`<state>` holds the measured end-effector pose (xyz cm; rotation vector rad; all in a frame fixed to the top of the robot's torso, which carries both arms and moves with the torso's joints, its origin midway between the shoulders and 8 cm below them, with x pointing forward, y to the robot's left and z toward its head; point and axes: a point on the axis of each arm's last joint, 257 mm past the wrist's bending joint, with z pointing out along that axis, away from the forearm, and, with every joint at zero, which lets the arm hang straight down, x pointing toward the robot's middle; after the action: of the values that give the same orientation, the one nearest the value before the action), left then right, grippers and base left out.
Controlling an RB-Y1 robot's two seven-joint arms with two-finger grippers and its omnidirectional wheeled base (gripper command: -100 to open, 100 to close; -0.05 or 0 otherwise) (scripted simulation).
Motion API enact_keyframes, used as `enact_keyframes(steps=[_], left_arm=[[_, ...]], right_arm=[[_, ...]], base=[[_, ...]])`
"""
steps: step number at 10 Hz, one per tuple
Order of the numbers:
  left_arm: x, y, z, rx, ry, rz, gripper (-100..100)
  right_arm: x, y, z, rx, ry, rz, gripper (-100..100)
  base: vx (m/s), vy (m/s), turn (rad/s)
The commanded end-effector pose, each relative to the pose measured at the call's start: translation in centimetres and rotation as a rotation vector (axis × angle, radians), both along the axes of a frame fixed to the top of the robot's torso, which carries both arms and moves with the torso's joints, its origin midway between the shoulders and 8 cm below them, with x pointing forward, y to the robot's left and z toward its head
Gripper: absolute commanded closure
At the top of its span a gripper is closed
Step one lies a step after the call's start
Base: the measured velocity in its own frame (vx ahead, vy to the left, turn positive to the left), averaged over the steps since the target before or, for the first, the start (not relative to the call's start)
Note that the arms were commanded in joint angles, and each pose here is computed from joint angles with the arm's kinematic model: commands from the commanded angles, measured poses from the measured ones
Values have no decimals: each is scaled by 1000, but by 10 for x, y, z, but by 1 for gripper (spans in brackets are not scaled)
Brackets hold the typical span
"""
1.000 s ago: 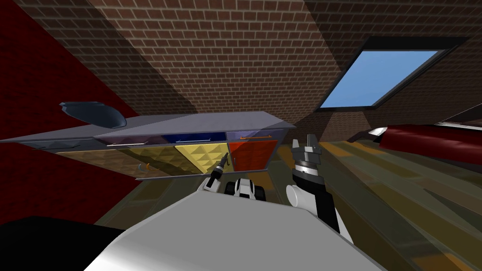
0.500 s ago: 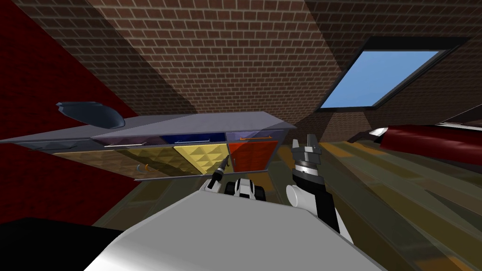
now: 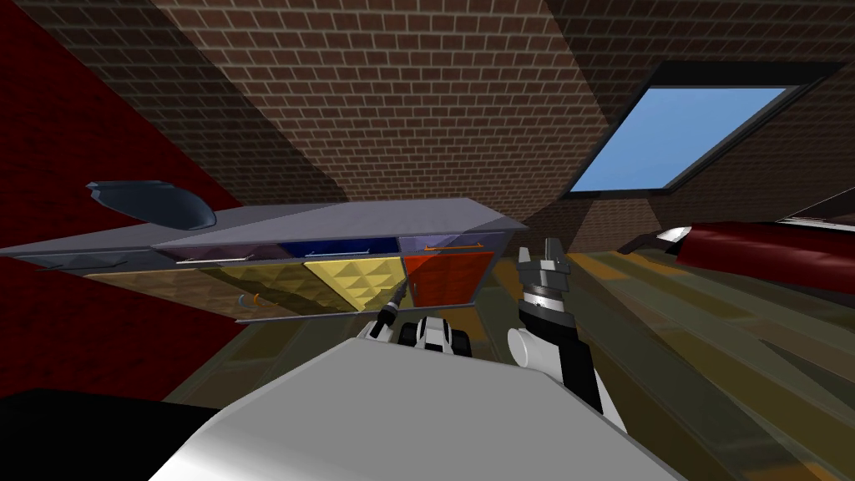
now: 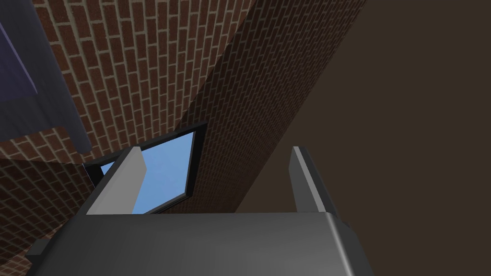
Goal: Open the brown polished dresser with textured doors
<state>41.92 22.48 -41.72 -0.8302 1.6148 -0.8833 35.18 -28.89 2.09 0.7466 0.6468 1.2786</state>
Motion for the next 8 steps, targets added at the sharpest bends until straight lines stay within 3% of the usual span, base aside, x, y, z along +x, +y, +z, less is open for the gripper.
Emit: enact_keyframes(steps=[1,8], left_arm=[[-9,-7,-22,15,46,-12,-100],[-29,-21,-66,43,141,-42,-100]], right_arm=[[0,0,0,0,0,0,0],[0,0,0,0,0,0,0]], base=[[39,-6,-1],[30,-4,1]])
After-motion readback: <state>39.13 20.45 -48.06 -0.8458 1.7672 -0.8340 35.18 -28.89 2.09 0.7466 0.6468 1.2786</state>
